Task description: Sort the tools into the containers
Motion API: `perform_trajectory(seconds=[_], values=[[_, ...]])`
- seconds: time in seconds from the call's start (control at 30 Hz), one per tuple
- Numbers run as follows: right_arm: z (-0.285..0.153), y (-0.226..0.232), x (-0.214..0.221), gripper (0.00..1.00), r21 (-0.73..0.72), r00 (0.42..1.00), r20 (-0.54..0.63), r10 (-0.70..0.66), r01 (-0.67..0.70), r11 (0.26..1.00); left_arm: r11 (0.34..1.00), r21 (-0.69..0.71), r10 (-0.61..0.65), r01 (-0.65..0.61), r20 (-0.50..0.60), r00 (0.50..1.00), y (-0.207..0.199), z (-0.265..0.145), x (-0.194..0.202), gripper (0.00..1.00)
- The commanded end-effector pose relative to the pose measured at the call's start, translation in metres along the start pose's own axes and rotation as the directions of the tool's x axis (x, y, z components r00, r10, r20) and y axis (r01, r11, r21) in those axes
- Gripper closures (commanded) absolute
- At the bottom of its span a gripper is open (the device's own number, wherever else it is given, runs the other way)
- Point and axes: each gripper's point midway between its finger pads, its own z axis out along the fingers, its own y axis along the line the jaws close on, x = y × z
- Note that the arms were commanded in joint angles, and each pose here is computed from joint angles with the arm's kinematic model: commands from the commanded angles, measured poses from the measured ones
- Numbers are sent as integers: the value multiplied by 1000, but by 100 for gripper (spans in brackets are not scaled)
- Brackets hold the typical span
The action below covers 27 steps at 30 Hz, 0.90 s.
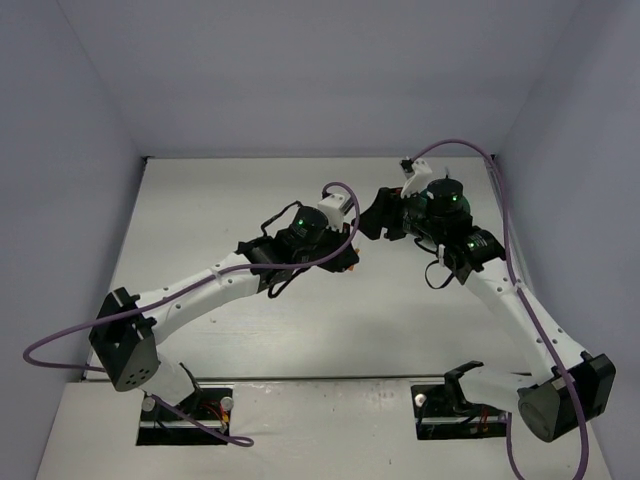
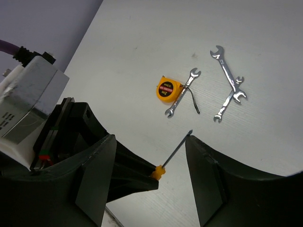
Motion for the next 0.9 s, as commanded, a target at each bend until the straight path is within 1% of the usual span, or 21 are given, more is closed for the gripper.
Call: perform_trajectory(seconds=[0.0, 0.4, 0.5, 0.7, 0.87], values=[[4, 12, -26, 43, -17, 995, 100, -16, 17, 1000, 993, 108, 21, -39, 161, 987, -34, -22, -48, 100], [7, -2, -23, 47, 58, 992, 122, -1, -6, 998, 995, 96, 11, -28, 171, 985, -31, -25, -44, 100], [12, -4, -17, 51, 58, 995, 104, 9, -15, 998, 994, 103, 11, -29, 172, 985, -32, -24, -44, 100], [19, 2, -14, 65, 30, 996, 88, 7, -10, 1000, 994, 102, 17, -35, 175, 984, -32, -22, -45, 100], [25, 1, -10, 67, 28, 997, 71, 5, -7, 1000, 994, 106, 19, -40, 191, 981, -35, -21, -53, 100]])
